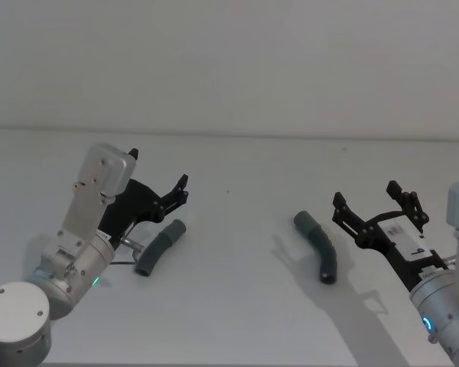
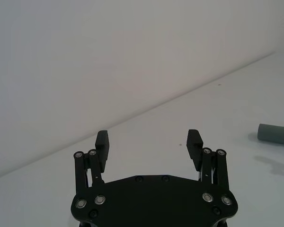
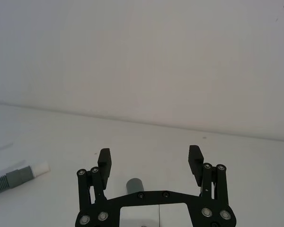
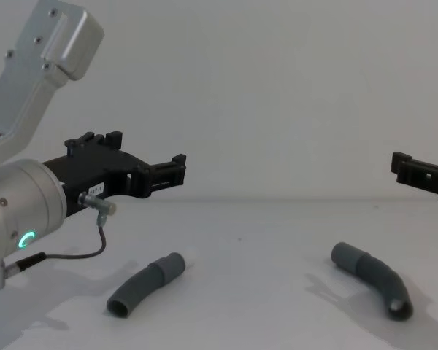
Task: Use both hands to pick up one end of the pipe from the table, align the ends, and insert them.
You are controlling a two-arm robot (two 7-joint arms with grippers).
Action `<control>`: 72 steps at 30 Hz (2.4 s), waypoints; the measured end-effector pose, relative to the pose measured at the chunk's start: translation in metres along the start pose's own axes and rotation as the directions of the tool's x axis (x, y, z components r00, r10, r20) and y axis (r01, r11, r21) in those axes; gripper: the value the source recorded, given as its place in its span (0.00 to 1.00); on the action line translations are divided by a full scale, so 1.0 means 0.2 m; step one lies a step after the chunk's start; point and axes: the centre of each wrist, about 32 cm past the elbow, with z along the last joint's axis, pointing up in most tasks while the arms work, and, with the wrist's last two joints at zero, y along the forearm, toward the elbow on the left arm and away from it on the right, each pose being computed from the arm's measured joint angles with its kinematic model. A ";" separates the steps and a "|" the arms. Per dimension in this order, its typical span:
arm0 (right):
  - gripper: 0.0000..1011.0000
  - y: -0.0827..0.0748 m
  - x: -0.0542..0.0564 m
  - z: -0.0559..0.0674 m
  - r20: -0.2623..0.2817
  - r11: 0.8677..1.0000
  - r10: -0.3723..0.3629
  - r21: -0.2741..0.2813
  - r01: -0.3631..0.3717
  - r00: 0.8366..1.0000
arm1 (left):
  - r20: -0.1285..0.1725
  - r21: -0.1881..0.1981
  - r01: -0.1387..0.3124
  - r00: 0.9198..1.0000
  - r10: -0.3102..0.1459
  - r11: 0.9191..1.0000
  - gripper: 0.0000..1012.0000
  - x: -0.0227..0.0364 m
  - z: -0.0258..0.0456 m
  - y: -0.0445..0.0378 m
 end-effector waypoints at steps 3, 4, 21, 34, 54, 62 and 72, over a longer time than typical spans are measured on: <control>0.99 0.00 0.00 0.00 0.000 1.000 0.000 0.000 0.000 1.000 | 0.000 0.000 0.000 1.000 0.000 1.000 0.99 0.000 0.000 0.000; 0.99 0.00 0.00 0.00 0.000 1.000 0.000 0.000 0.000 1.000 | 0.000 0.000 0.000 1.000 0.000 1.000 0.99 0.000 0.000 0.000; 0.99 0.00 0.00 0.00 0.000 1.000 0.000 0.000 0.000 1.000 | -0.001 0.001 0.000 1.000 0.000 1.000 0.99 0.000 -0.001 0.000; 0.99 0.00 0.00 0.00 0.000 1.000 0.000 0.000 0.000 1.000 | -0.001 0.001 0.000 1.000 0.000 1.000 0.99 0.000 -0.001 0.000; 0.99 0.00 0.00 0.00 0.000 1.000 0.000 0.000 0.000 1.000 | -0.033 0.066 0.030 0.999 -0.027 0.997 0.99 0.006 0.045 -0.010; 0.99 0.00 0.00 0.00 0.000 1.000 0.000 0.000 0.000 1.000 | -0.069 0.154 0.065 0.996 -0.055 0.986 0.99 0.025 0.093 -0.009; 0.99 0.00 0.00 0.00 0.000 1.000 0.000 0.000 0.000 1.000 | -0.101 0.269 0.104 0.992 -0.080 0.957 0.99 0.078 0.136 -0.003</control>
